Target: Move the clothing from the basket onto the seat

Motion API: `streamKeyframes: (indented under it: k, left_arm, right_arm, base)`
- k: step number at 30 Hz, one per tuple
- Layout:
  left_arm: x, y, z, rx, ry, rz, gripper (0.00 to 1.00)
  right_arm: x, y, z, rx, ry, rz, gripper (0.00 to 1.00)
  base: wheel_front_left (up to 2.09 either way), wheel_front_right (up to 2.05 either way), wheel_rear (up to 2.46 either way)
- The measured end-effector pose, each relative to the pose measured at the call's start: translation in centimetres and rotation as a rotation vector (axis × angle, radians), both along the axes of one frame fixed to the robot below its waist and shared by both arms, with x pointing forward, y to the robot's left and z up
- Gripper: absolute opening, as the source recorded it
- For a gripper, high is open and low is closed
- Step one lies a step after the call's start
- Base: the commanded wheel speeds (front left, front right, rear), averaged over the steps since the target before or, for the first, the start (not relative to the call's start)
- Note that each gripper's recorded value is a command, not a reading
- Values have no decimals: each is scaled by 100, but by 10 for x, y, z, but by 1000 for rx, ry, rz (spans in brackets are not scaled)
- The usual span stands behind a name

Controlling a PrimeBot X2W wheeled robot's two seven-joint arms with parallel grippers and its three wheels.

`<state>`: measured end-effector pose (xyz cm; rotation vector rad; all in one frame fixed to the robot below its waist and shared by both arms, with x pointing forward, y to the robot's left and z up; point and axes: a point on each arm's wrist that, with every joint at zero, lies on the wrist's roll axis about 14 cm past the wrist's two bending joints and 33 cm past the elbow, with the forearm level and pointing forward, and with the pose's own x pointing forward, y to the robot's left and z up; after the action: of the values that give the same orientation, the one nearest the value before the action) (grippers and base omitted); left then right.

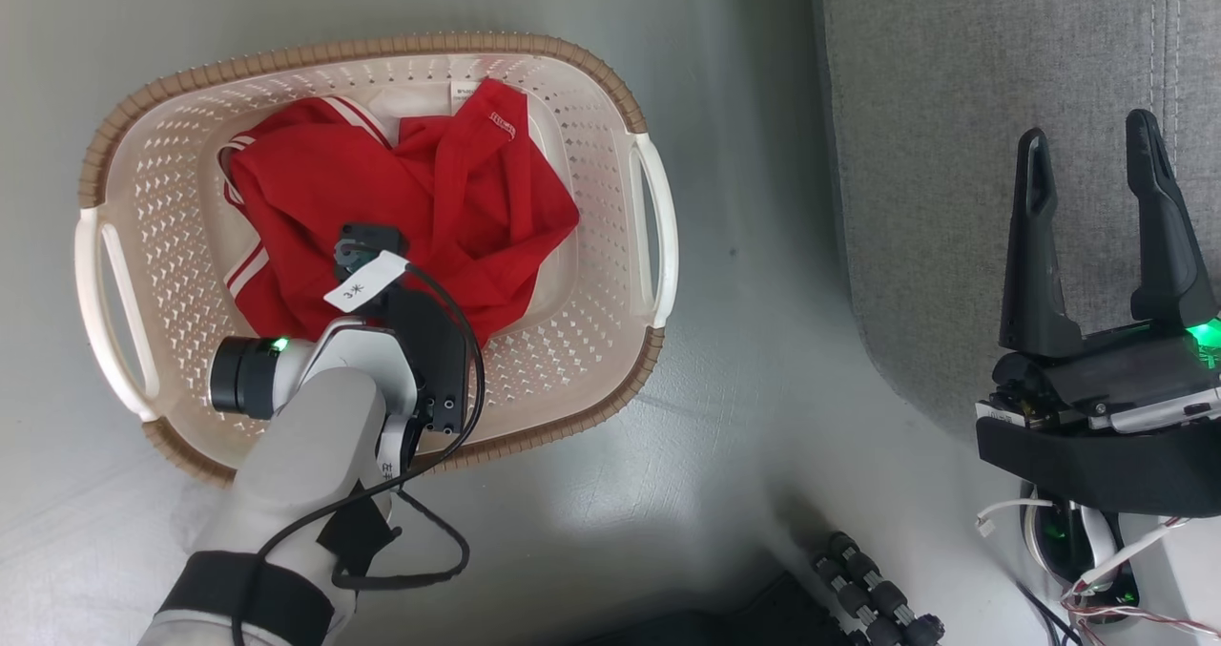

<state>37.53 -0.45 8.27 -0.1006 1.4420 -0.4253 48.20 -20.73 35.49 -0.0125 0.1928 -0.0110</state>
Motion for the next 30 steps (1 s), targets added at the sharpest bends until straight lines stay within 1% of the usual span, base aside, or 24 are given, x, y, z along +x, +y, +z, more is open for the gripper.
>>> streamKeyframes:
  k: [7, 8, 12, 16, 20, 26, 30]
  left_arm:
    - [13, -8, 10, -53, -61, 20, 0]
    - [23, -15, 19, -88, -103, 24, 0]
    - [46, -30, 43, -176, -190, 71, 0]
    - [57, -35, 66, -246, -271, 113, 0]
    - [63, -34, 90, -304, -339, 178, 0]
    - [88, -28, 138, -376, -515, 253, 0]
    - [99, -16, 171, -408, -641, 295, 0]
  right_arm:
    - [-3, 3, -3, 10, 16, 2, 100]
    - [-4, 2, 0, 11, 11, -2, 100]
    - [-3, -2, 7, 9, -2, -15, 100]
    - [-4, -3, 14, 17, -12, -21, 100]
    - [-1, -8, 31, 22, -53, -38, 100]
    - [-1, -11, 53, 25, -101, -47, 100]
    - [0, -10, 69, 31, -136, -37, 100]
  base:
    - [0, 0, 0]
    - [0, 0, 0]
    - [0, 0, 0]
    - [0, 0, 0]
    - [0, 0, 0]
    - [0, 0, 0]
    - [0, 0, 0]
